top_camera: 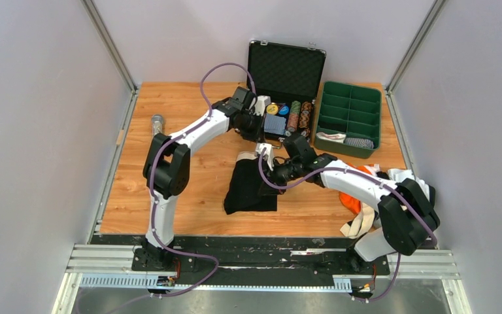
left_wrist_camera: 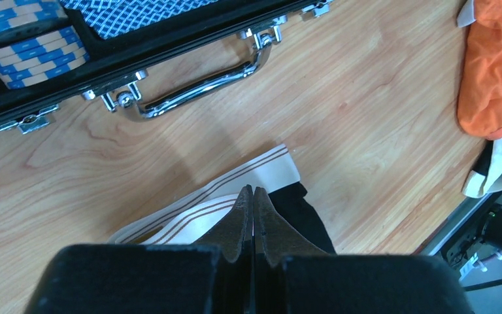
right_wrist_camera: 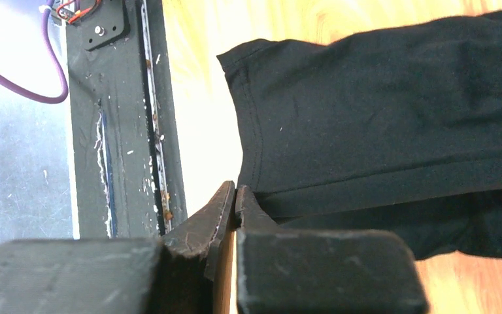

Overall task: Roll the underwear
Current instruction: Fold the underwear at the center of the board.

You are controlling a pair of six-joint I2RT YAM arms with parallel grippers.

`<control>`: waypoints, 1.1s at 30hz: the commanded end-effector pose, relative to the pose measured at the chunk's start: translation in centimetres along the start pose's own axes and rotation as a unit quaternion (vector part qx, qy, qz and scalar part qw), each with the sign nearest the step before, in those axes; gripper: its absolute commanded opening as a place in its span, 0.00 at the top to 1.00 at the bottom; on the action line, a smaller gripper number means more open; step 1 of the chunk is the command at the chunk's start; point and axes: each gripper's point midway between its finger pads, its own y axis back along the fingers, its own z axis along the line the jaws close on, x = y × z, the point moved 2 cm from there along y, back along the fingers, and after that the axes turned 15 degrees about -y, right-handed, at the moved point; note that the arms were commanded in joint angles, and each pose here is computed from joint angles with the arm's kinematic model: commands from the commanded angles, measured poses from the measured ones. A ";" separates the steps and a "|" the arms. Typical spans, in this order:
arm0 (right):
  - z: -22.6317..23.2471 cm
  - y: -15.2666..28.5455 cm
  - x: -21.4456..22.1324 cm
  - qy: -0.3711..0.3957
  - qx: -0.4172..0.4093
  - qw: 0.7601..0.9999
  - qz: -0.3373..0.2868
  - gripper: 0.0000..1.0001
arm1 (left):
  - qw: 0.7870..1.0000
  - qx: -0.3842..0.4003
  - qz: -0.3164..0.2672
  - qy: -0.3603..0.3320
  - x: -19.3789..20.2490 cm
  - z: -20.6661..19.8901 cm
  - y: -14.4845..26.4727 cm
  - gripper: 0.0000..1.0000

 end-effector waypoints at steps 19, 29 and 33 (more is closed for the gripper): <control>-1.9 5.9 3.5 -0.063 0.063 0.995 0.050 0.51 | 0.995 0.014 -0.076 -0.070 -5.3 -1.7 1.3 0.52; -8.6 9.4 -1.2 -0.250 0.137 0.958 -0.019 0.38 | 0.996 -0.048 -0.064 -0.046 -0.5 0.2 8.8 0.42; -13.0 8.2 -4.8 -0.296 0.162 0.939 -0.063 0.48 | 1.000 -0.019 -0.007 -0.009 6.7 -0.4 8.3 0.45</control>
